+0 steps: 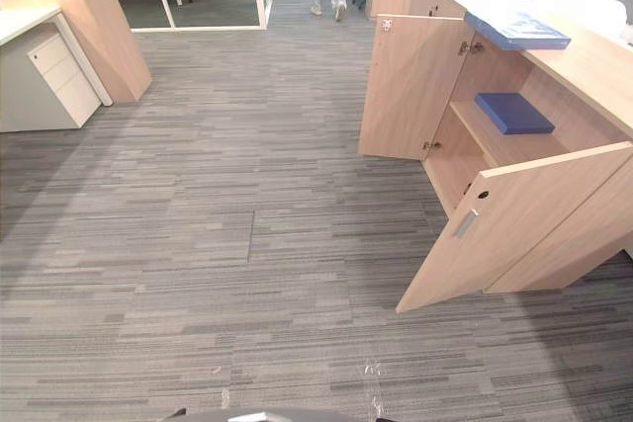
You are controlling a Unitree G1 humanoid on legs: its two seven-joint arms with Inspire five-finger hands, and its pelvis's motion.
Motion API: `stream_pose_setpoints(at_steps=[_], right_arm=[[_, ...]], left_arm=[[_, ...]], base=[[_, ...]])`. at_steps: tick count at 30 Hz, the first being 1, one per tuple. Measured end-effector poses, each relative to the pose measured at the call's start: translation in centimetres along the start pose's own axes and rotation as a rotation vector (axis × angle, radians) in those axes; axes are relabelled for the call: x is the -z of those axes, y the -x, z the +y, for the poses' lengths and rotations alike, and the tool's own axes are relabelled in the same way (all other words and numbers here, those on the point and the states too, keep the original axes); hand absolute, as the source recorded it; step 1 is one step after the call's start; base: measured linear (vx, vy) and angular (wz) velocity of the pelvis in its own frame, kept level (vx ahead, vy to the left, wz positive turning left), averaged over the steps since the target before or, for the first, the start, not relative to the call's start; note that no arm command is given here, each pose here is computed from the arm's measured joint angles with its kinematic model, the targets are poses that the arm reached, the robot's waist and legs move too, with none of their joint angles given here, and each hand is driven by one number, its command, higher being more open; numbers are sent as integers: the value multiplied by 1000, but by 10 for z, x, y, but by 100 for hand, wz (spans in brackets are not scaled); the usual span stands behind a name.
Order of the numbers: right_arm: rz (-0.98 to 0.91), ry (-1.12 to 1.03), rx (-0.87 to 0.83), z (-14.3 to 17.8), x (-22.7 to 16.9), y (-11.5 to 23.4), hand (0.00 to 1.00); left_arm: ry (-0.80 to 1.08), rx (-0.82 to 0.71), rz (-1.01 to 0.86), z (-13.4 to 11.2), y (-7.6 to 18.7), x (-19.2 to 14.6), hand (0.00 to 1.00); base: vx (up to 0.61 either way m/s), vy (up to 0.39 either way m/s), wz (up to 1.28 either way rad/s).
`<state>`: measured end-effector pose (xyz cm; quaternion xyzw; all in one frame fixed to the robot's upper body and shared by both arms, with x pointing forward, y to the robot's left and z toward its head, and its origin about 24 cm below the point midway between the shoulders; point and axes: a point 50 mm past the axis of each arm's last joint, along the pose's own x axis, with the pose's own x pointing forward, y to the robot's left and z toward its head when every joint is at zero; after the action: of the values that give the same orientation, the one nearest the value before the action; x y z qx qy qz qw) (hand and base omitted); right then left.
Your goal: Walk over to the cabinet, pick up the folder, carry it to the office cabinet, place the folder inside the office cabinet, then close the office cabinet door
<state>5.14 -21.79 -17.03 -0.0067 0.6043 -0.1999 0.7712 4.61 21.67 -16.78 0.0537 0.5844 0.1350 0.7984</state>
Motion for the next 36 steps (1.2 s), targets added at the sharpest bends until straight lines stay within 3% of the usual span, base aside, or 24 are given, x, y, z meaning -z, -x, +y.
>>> stream_pose_setpoints(at_steps=[12, 25, 36], right_arm=[[-27, -37, -26, 5, -15, -1, 100], [-40, -43, -8, 6, -18, -1, 100], [-45, -45, -12, 8, -20, -1, 100]], left_arm=[[41, 54, 10, -3, 0, 1, 100], [-41, 17, -21, -3, -1, -7, 100], [-3, -15, -71, 0, -3, -20, 100]], base=[[-3, -10, 0], [-24, -15, 0], [-26, -14, 0]])
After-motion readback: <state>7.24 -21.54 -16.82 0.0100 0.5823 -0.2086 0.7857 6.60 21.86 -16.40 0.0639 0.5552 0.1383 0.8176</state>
